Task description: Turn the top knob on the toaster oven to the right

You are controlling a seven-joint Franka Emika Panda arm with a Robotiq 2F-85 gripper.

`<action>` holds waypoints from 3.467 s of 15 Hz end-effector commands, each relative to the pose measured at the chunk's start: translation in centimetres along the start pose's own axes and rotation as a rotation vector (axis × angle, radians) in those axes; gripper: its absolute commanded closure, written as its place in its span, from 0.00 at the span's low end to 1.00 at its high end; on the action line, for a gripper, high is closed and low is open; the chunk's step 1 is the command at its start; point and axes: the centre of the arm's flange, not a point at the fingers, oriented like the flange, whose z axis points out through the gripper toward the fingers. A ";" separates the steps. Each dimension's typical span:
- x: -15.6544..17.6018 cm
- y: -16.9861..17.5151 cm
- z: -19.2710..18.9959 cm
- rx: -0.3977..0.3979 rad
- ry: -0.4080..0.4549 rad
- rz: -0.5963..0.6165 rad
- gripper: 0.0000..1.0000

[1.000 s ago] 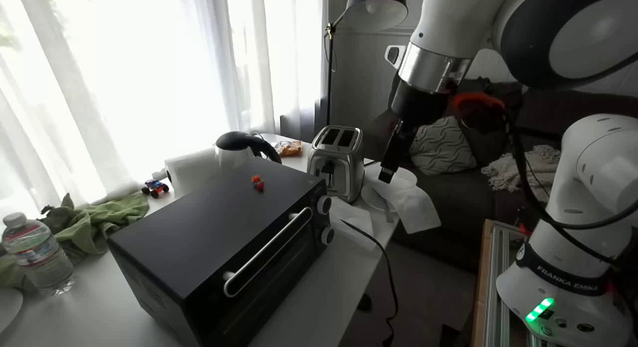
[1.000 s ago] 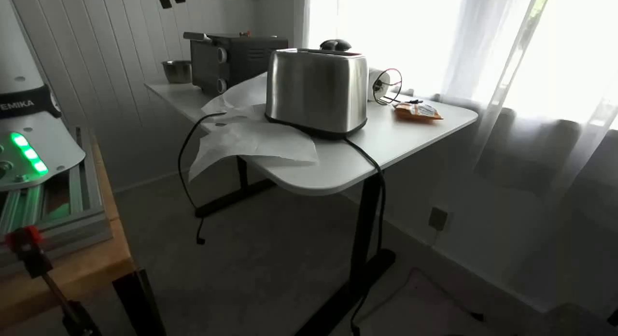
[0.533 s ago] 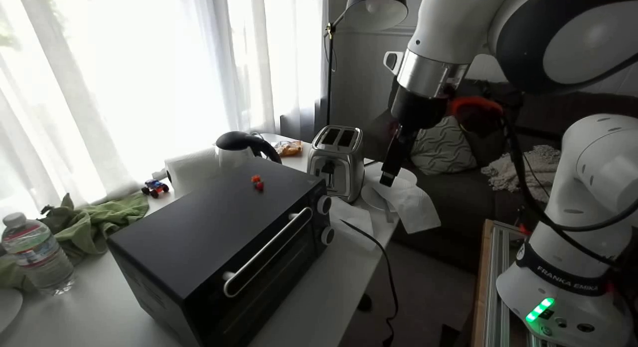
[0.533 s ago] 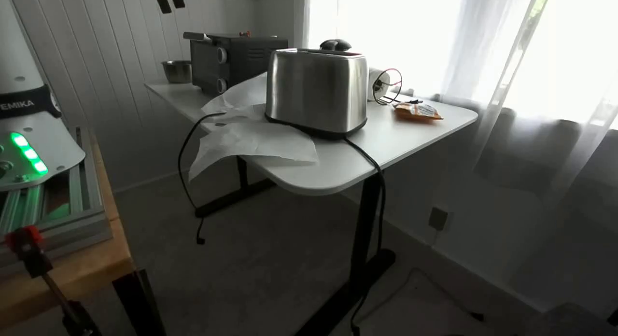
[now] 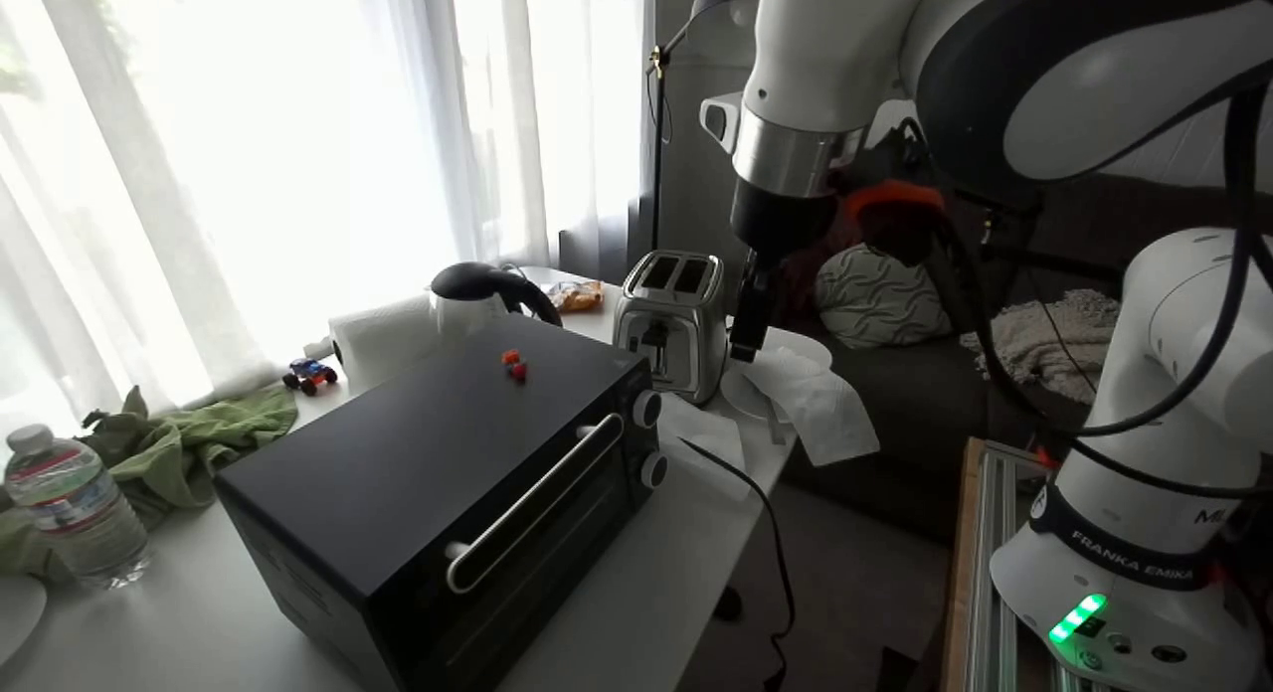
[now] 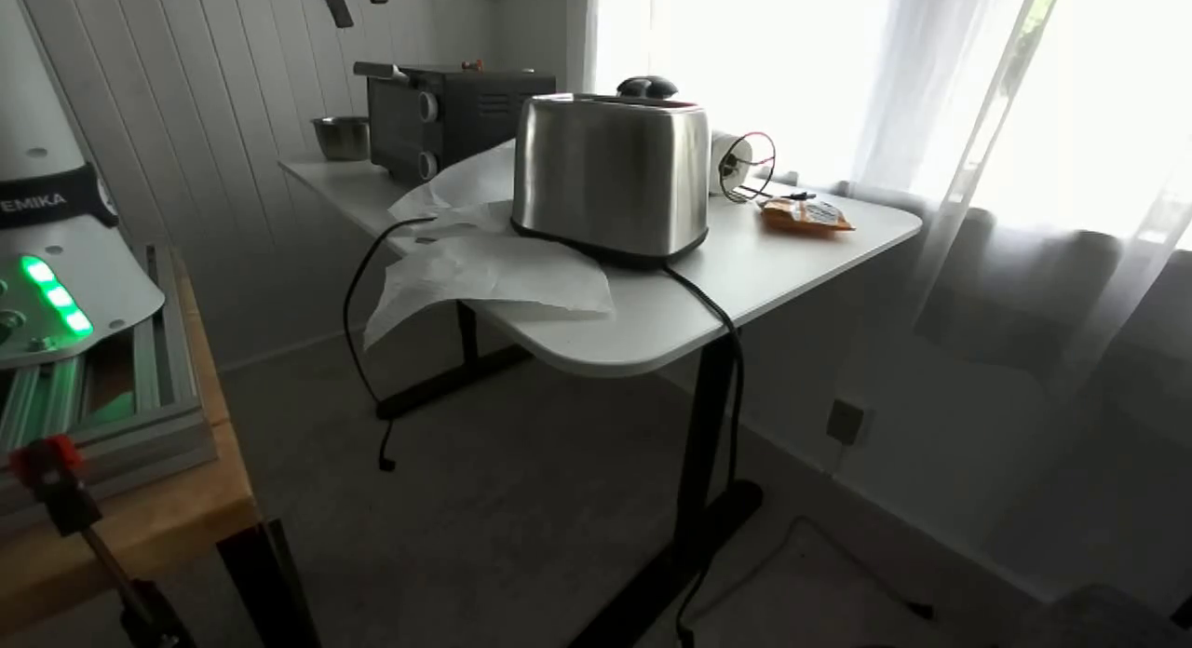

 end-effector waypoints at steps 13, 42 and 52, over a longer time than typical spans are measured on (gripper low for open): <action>1.7 -0.7 1.1 0.022 -0.043 -0.024 0.00; 5.7 -5.7 11.1 -0.018 0.109 -0.084 0.35; 6.2 -6.0 11.3 -0.025 0.166 -0.086 0.68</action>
